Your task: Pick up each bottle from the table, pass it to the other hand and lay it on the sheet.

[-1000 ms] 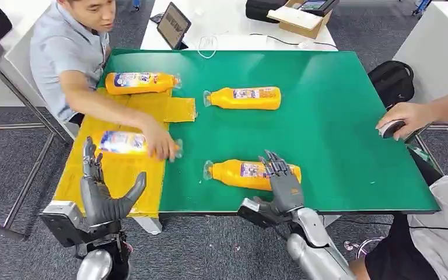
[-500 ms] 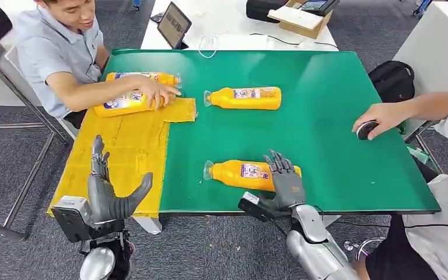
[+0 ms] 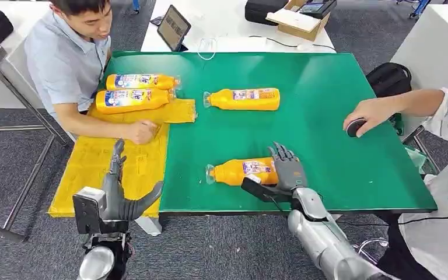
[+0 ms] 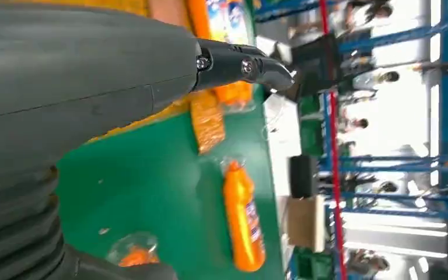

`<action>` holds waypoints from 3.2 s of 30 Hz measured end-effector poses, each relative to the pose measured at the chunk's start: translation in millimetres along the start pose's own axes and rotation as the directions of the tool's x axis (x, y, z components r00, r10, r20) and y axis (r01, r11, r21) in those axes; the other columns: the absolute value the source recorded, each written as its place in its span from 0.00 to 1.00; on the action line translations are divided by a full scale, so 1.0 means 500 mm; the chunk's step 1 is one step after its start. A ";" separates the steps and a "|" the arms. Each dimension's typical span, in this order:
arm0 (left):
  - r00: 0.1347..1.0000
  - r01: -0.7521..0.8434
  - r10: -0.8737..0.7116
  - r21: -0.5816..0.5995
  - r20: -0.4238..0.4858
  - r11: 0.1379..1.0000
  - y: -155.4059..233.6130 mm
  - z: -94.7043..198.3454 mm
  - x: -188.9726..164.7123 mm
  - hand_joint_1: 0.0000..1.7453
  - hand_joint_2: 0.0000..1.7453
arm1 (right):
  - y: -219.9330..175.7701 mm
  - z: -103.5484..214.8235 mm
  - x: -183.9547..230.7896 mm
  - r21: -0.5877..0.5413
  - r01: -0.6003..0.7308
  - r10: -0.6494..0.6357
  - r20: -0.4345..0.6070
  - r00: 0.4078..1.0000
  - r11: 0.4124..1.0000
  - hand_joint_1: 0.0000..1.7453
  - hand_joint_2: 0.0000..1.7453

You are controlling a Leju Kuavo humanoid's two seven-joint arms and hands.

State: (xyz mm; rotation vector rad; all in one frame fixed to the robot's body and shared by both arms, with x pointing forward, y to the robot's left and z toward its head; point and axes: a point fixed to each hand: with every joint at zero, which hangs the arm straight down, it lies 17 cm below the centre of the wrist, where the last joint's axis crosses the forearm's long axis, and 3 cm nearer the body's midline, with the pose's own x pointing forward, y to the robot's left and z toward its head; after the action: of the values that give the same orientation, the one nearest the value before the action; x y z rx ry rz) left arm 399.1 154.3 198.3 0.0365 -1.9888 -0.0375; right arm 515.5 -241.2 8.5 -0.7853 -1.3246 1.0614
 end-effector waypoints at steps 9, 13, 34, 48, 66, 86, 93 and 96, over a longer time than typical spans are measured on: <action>1.000 -0.010 0.009 -0.032 -0.027 0.999 -0.004 0.003 -0.015 0.00 1.00 | 0.008 -0.022 -0.018 0.080 -0.012 0.015 -0.044 0.999 0.997 0.06 1.00; 1.000 -0.003 0.002 -0.035 -0.029 0.999 -0.001 0.005 -0.017 0.00 1.00 | 0.021 -0.027 -0.022 0.150 0.010 -0.002 -0.056 0.998 0.989 0.99 1.00; 0.978 -0.194 0.187 -0.070 -0.093 0.978 -0.015 0.020 -0.046 0.00 1.00 | 0.013 -0.006 0.185 0.247 0.683 -0.724 0.155 0.672 0.688 1.00 1.00; 0.973 -0.227 0.214 -0.192 -0.086 0.955 -0.079 0.059 -0.032 0.00 1.00 | -0.169 0.043 0.395 0.076 0.849 -0.758 0.498 0.422 0.523 1.00 1.00; 0.960 -0.270 0.281 -0.307 -0.010 0.912 -0.139 0.062 0.025 0.00 1.00 | -0.082 0.093 0.637 0.296 0.708 -0.719 0.554 0.420 0.642 1.00 1.00; 0.925 -0.378 0.379 -0.187 -0.033 0.907 -0.100 0.000 0.024 0.00 1.00 | 0.000 0.155 0.714 0.309 0.566 -0.609 0.633 0.478 0.765 1.00 1.00; 0.936 -0.351 0.346 -0.107 -0.067 0.930 -0.090 -0.010 -0.008 0.00 1.00 | -0.007 0.156 0.719 0.235 0.544 -0.541 0.667 0.512 0.805 1.00 1.00; 0.934 -0.355 0.349 -0.090 -0.079 0.930 -0.092 -0.011 -0.017 0.00 1.00 | -0.013 0.155 0.725 0.214 0.538 -0.520 0.678 0.519 0.815 1.00 1.00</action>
State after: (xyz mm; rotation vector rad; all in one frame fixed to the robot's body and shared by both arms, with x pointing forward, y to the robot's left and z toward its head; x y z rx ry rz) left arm 408.0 108.6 191.0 -0.3833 -1.9018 0.0925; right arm 415.8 83.3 157.2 0.1186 -2.0763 0.8497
